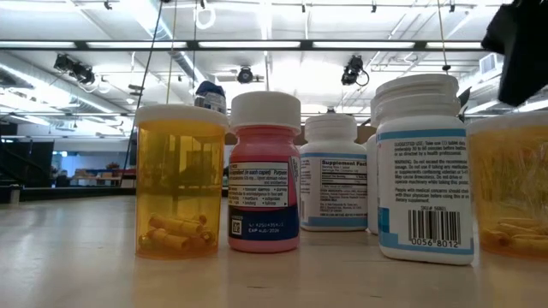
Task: Pick and place medicine bottles onto shelf by color
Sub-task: Put the right orange bottle on the shelf
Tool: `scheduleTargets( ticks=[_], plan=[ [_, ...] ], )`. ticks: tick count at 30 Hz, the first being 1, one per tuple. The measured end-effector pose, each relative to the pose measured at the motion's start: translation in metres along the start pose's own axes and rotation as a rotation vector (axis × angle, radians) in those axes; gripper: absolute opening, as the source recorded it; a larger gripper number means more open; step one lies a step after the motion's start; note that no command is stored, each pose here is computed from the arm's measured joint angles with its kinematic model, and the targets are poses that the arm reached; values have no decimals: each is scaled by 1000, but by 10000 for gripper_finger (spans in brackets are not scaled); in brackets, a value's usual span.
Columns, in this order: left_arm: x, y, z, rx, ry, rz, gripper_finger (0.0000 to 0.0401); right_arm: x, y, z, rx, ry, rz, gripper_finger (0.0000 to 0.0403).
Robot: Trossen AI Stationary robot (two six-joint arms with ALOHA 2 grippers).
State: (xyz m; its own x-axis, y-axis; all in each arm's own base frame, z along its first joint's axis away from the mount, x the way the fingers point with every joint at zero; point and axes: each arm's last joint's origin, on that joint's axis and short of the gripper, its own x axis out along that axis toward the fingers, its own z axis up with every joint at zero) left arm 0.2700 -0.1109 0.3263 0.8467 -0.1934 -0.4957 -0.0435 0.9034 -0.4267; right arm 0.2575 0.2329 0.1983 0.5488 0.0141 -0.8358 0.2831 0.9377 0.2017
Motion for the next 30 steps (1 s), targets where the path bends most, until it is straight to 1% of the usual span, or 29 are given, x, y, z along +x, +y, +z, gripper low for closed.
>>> scheduleTargets(
  ticks=[3, 7, 13, 21, 30],
  plan=[
    [-12, -3, 0, 25, -97, -22, 114, 3, -5, 5, 12, 5, -19, 297],
    [-20, -7, 2, 19, -182, -43, 103, 9, -9, 9, 28, 30, -29, 297],
    [-20, -10, -1, -12, -187, -64, 85, 17, -7, 10, 50, 60, 6, 297],
    [-21, -13, 3, -44, -229, -98, 66, 18, -6, 7, 56, 65, -1, 296],
    [-22, -16, 2, -55, -230, -112, 68, 19, -7, 8, 46, 45, -22, 296]
  ],
)
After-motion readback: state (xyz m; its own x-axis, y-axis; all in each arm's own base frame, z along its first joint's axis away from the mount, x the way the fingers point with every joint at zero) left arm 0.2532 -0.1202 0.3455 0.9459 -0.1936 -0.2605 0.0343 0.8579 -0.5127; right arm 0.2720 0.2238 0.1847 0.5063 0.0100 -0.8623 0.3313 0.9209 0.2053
